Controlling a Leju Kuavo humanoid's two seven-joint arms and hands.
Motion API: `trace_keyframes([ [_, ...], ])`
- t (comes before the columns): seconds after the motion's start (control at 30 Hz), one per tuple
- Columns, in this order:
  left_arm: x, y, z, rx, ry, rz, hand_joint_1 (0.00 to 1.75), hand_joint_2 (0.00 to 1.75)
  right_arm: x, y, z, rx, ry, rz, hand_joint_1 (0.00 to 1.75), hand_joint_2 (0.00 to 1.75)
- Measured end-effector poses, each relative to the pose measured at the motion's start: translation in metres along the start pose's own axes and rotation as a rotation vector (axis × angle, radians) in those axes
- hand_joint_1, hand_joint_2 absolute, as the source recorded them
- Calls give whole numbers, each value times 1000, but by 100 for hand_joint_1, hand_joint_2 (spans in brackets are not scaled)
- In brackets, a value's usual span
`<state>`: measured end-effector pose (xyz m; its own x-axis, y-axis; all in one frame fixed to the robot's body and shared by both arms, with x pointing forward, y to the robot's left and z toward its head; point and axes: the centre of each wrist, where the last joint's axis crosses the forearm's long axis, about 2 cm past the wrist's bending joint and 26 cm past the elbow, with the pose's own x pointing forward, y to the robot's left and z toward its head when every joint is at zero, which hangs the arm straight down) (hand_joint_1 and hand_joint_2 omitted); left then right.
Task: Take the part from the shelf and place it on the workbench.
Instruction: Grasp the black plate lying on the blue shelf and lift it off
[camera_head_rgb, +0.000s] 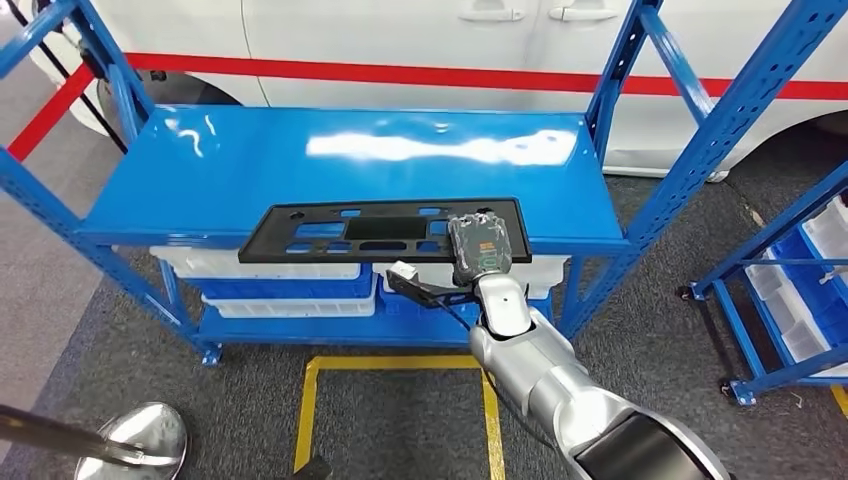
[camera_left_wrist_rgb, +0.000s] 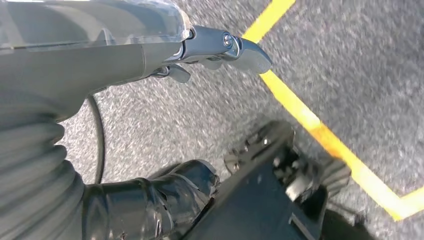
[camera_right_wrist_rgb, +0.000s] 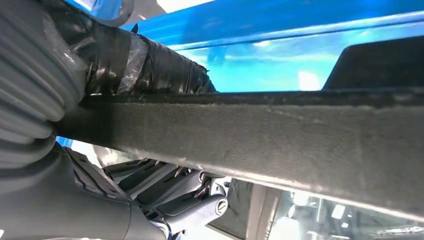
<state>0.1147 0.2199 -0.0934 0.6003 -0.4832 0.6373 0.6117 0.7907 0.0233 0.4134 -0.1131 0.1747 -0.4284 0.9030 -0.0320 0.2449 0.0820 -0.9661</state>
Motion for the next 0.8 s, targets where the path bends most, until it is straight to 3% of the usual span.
trace_keyframes([
  [0.8, -2, 0, 1, -3, 3, 1, 0, 175, 5, 6, 5, 16, -5, -12, 175, 175],
])
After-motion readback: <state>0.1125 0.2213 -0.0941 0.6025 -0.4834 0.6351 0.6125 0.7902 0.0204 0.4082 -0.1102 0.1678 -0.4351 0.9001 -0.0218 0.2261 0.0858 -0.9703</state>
